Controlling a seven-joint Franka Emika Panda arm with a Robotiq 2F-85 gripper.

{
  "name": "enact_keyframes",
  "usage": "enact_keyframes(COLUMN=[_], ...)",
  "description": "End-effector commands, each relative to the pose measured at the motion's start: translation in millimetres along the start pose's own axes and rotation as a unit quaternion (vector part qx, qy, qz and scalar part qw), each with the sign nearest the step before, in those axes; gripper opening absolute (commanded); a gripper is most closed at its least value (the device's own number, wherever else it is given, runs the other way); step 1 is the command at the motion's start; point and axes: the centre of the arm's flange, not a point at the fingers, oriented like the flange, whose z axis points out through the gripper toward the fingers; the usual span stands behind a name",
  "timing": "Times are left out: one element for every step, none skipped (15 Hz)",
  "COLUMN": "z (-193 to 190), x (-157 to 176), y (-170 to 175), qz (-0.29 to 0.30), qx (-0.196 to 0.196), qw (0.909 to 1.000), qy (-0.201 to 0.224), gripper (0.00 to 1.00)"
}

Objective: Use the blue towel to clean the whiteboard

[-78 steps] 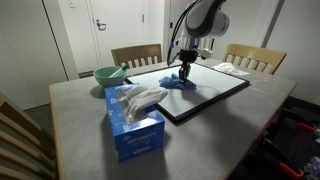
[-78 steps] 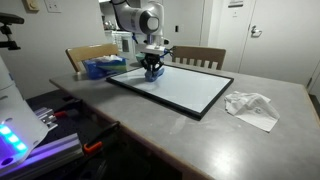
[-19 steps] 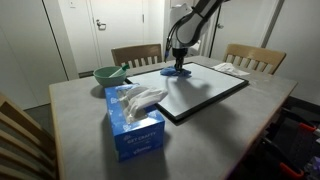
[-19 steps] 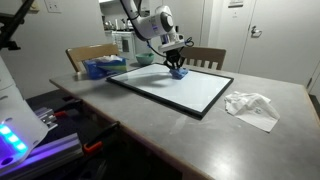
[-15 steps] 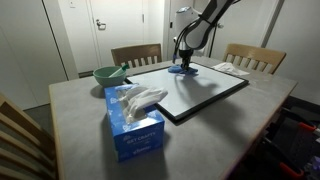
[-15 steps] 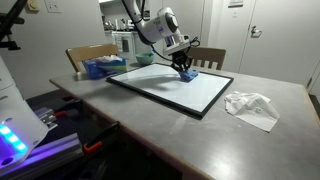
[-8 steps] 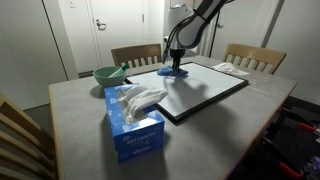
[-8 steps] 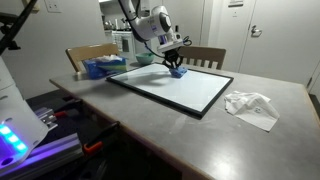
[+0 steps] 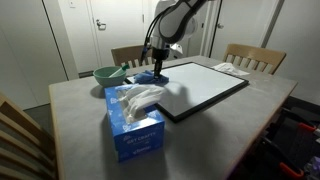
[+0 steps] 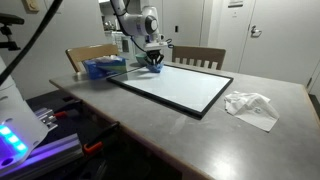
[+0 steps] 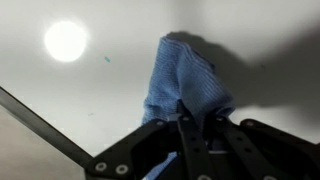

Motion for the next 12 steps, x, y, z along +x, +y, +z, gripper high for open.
enact_keyframes(z=[44,50,53,55,55,52,50,47,47,48,50,51], x=[-8,-21,-30,-39,-52,-59,-69,-84,-97,-112,-127,-137], y=[-2,6,11,16,24,31,40,51,61,71,80,86], qz=[-0.015,-0.007,0.000,0.007,0.022,0.035,0.049,0.066,0.081,0.095,0.106,0.115], qx=[0.036,0.015,0.002,-0.013,-0.036,-0.053,-0.074,-0.096,-0.114,-0.137,-0.154,-0.166], qw=[0.9992,0.9997,0.9997,0.9994,0.9980,0.9964,0.9938,0.9902,0.9861,0.9809,0.9762,0.9723], qy=[-0.006,-0.017,-0.024,-0.033,-0.046,-0.056,-0.067,-0.077,-0.089,-0.100,-0.110,-0.118], gripper=[0.03,0.03,0.03,0.03,0.03,0.03,0.03,0.03,0.03,0.03,0.03,0.03])
